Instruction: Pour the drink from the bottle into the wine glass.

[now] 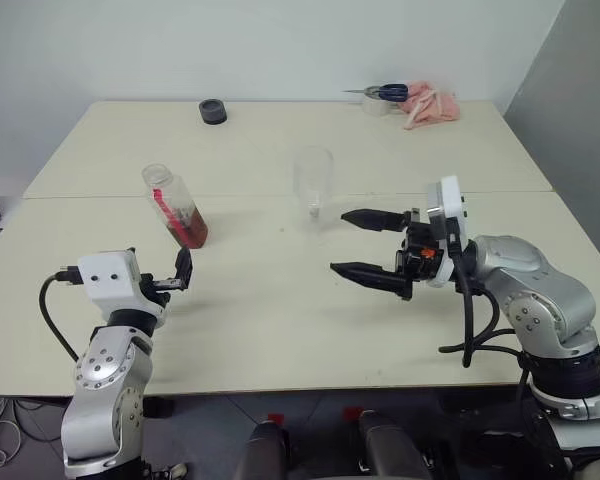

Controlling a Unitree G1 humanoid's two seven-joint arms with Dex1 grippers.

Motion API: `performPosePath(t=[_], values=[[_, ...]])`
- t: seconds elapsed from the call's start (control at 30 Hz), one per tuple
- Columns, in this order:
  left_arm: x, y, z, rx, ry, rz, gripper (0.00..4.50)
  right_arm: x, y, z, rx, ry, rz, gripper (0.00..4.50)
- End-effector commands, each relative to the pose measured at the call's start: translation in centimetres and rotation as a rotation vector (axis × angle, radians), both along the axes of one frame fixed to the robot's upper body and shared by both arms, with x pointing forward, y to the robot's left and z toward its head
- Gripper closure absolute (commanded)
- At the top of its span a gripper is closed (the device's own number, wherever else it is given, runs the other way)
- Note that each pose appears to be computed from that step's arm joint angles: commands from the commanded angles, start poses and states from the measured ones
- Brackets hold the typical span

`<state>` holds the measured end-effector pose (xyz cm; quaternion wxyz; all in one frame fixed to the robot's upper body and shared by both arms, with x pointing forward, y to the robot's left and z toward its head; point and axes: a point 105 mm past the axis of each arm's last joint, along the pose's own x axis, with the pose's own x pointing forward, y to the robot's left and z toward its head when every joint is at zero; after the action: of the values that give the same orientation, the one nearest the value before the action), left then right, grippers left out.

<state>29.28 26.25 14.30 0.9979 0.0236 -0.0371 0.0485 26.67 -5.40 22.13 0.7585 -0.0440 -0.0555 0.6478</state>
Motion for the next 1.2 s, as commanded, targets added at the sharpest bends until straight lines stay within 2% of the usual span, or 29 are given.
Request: performPosePath(t=[0.03,0.33,0.67,0.9,1.2], values=[[0.3,0.9,1.6,0.024,-0.049,-0.013,0.00,-0.8,0.9,1.4,0.009,-0.060,0.038,0.03],[1.6,2.1,2.0,0.033,-0.039,-0.067,0.00,0.1,1.1,2.2,0.009,-0.099,-0.039,0.03],[3.4,2.1,2.1,0.025,-0.021,-0.151,0.00,0.8,0.9,1.7,0.020,-0.118,-0.129,0.03],[5.6,2.2,2.8,0.050,-0.027,-0.198,0.00,0.9,0.7,1.5,0.035,-0.106,-0.156,0.03],[8.6,1.6,2.1,0.049,-0.022,-0.235,0.00,1.3,0.3,1.5,0.048,-0.099,-0.192,0.03]])
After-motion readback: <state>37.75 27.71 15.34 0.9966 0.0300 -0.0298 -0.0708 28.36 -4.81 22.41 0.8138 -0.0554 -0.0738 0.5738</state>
